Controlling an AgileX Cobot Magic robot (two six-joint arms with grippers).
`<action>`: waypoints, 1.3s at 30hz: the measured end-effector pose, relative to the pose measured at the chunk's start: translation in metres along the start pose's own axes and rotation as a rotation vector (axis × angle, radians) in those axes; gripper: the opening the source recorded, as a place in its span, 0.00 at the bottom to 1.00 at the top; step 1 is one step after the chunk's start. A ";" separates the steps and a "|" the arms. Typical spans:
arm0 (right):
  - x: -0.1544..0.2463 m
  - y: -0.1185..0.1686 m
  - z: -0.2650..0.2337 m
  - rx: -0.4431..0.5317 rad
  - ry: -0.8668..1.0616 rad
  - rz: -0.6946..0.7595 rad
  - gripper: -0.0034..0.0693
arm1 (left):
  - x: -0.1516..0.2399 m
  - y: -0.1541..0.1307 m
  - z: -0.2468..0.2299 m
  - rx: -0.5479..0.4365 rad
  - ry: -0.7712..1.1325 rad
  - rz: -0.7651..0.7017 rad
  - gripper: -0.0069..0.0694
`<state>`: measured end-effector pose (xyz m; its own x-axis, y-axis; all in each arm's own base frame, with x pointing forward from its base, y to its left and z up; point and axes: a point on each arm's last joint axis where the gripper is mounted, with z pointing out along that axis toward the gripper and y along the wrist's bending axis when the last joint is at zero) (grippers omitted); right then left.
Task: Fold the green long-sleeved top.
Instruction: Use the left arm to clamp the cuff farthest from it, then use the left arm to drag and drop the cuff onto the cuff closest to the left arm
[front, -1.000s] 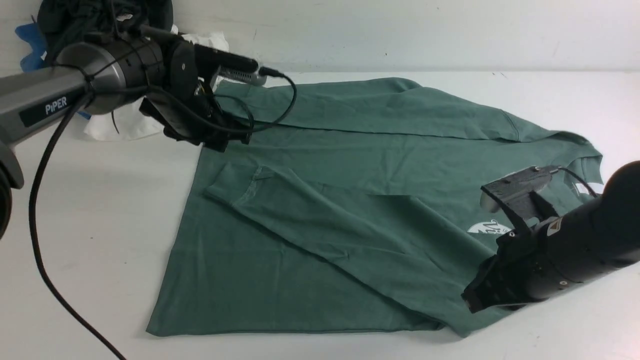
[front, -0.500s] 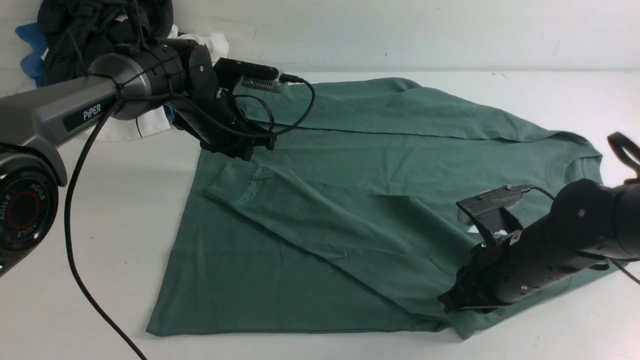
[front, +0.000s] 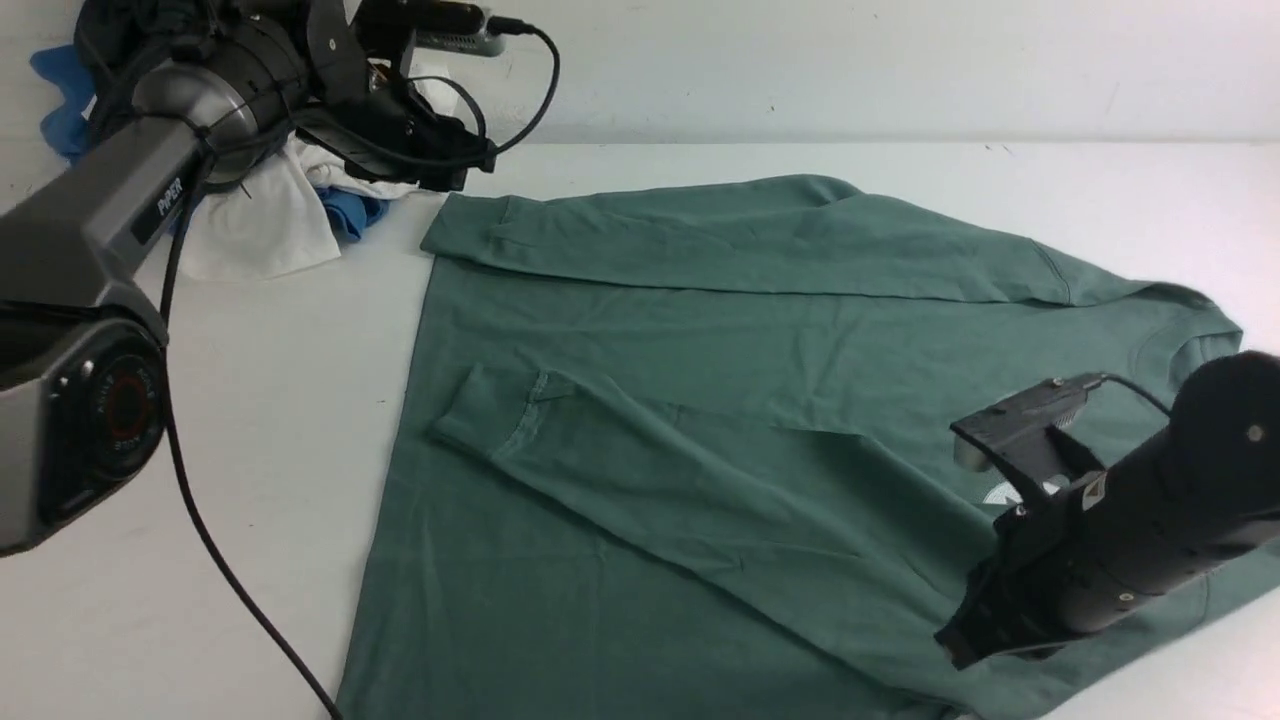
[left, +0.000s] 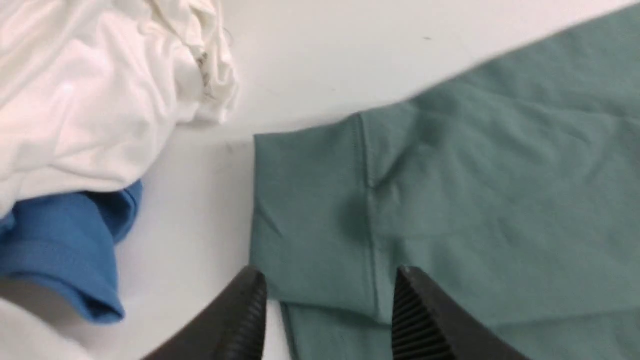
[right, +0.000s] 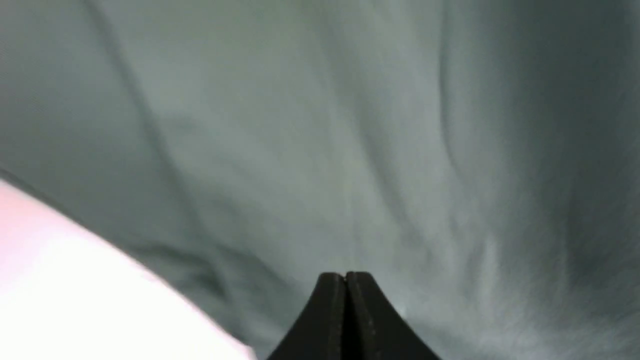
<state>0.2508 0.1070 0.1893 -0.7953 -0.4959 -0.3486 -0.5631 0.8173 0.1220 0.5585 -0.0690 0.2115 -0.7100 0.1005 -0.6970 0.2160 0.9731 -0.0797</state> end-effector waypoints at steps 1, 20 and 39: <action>-0.001 0.002 -0.005 -0.006 -0.023 -0.002 0.03 | -0.001 0.005 0.006 0.002 -0.011 -0.011 0.56; -0.002 0.006 -0.013 -0.031 -0.052 0.010 0.03 | 0.024 0.031 0.053 0.107 0.032 -0.032 0.10; 0.000 0.000 -0.013 0.034 -0.027 -0.078 0.03 | -0.016 -0.069 -0.196 0.166 0.204 0.095 0.09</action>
<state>0.2476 0.1034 0.2011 -0.7430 -0.5503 -0.3810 -0.6144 0.7866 0.0621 0.4234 -0.0975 0.3680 -0.7976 0.2458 -0.5508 0.3832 0.9117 -0.1481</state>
